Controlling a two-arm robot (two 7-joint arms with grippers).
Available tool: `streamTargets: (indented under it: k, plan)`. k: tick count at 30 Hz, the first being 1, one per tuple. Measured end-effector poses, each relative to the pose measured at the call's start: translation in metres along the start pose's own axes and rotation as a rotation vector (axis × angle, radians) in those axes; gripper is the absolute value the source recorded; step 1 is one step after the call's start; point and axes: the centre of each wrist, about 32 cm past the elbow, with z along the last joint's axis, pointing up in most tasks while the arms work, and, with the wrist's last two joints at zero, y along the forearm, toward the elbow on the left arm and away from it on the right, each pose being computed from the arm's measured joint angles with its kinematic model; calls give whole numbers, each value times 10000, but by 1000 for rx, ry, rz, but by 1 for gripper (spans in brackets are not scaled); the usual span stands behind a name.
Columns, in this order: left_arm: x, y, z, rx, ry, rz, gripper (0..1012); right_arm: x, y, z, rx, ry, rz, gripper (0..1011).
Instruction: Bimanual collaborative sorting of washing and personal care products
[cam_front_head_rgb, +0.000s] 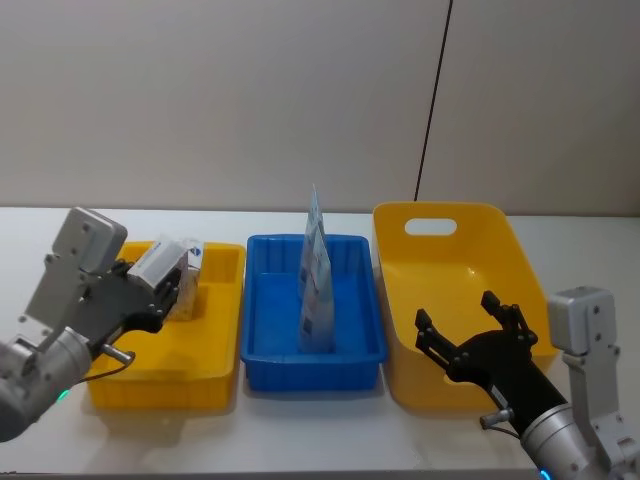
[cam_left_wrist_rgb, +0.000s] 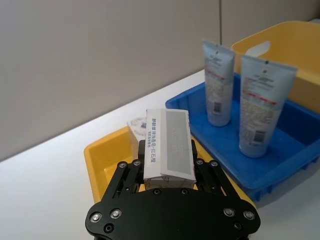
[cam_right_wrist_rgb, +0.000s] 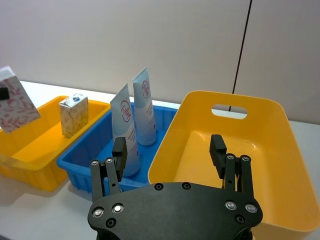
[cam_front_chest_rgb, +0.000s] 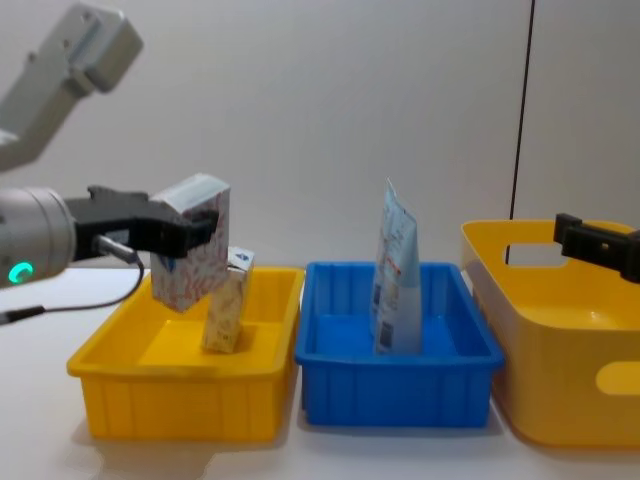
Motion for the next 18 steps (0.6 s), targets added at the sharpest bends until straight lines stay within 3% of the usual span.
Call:
streamTargets:
  k: [8,16,18]
  plan:
    - [120,192,109,-57,-36,-88,380,0,0,0,0,0,0,1002]
    - [265,404,211,-111,-62,-221,380,0,0,0,0,0,0,1002]
    - [272,413,216,-115,-61,-232,380,0,0,0,0,0,0,1002]
